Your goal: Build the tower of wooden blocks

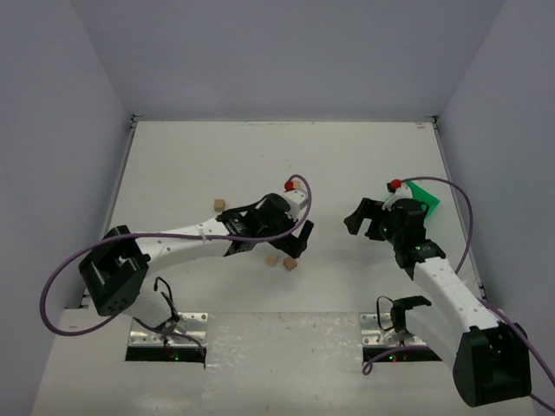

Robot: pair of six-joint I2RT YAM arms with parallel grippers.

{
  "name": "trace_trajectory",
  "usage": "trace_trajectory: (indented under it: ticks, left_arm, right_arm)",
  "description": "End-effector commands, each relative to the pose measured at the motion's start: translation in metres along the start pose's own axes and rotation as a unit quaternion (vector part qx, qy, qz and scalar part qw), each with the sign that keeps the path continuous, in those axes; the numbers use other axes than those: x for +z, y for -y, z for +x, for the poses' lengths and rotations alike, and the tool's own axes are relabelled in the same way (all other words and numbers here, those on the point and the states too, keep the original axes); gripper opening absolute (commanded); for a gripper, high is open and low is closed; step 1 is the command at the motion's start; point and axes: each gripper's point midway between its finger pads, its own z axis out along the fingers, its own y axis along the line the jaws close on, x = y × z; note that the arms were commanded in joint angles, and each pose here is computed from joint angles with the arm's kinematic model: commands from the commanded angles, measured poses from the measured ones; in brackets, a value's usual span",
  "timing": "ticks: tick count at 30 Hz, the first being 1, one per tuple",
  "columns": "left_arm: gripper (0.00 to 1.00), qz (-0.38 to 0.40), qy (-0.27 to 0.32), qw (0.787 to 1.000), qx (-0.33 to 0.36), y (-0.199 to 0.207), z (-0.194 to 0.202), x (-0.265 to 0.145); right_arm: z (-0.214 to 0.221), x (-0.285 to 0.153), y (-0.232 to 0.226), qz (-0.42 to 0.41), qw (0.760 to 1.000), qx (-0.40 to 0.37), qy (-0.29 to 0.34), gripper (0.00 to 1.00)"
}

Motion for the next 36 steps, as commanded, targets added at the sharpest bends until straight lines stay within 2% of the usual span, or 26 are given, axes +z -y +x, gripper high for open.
trace_trajectory:
  ticks: [1, 6, 9, 14, 16, 17, 19, 28, 33, 36]
  left_arm:
    - [1.0, 0.059, -0.063, 0.995, 0.05, 0.054, 0.037, 0.021]
    - [0.99, 0.042, -0.108, 0.991, 0.069, 0.057, 0.066, 0.041]
    - [0.95, 0.037, -0.117, 0.989, 0.078, 0.057, 0.07, 0.047]
    - [0.81, 0.019, -0.114, 0.99, 0.081, 0.051, 0.067, 0.046]
    - [0.72, 0.02, -0.117, 0.99, 0.079, 0.051, 0.068, 0.045]
    - [0.71, 0.019, -0.118, 0.99, 0.079, 0.051, 0.068, 0.045]
    - [0.63, 0.023, -0.139, 0.987, 0.073, 0.051, 0.08, 0.041]
    - [0.58, -0.017, -0.154, 0.986, 0.065, 0.039, 0.091, 0.039]
    - [0.44, -0.02, -0.163, 0.984, 0.069, 0.041, 0.097, 0.035]
    - [0.28, -0.025, -0.161, 0.984, 0.075, 0.04, 0.097, 0.033]
  right_arm:
    - [-0.01, -0.002, -0.001, 0.0, 1.0, -0.006, 0.021, 0.99]
    - [-0.01, -0.002, 0.0, 0.001, 1.0, -0.005, 0.02, 0.99]
    - [-0.01, -0.002, -0.001, -0.001, 1.0, -0.005, 0.019, 0.99]
    - [-0.01, -0.001, -0.001, 0.0, 1.0, -0.005, 0.019, 0.99]
    - [-0.01, -0.002, -0.001, 0.0, 1.0, -0.005, 0.019, 0.99]
    - [-0.01, -0.002, -0.001, 0.0, 1.0, -0.005, 0.019, 0.99]
    - [-0.011, -0.002, 0.0, 0.002, 1.0, -0.007, 0.02, 0.99]
    - [-0.011, -0.001, -0.002, -0.002, 1.0, -0.009, 0.018, 0.99]
    - [-0.008, -0.002, 0.0, 0.002, 1.0, -0.008, 0.011, 0.99]
    - [-0.007, -0.003, 0.0, 0.003, 1.0, -0.008, 0.01, 0.99]
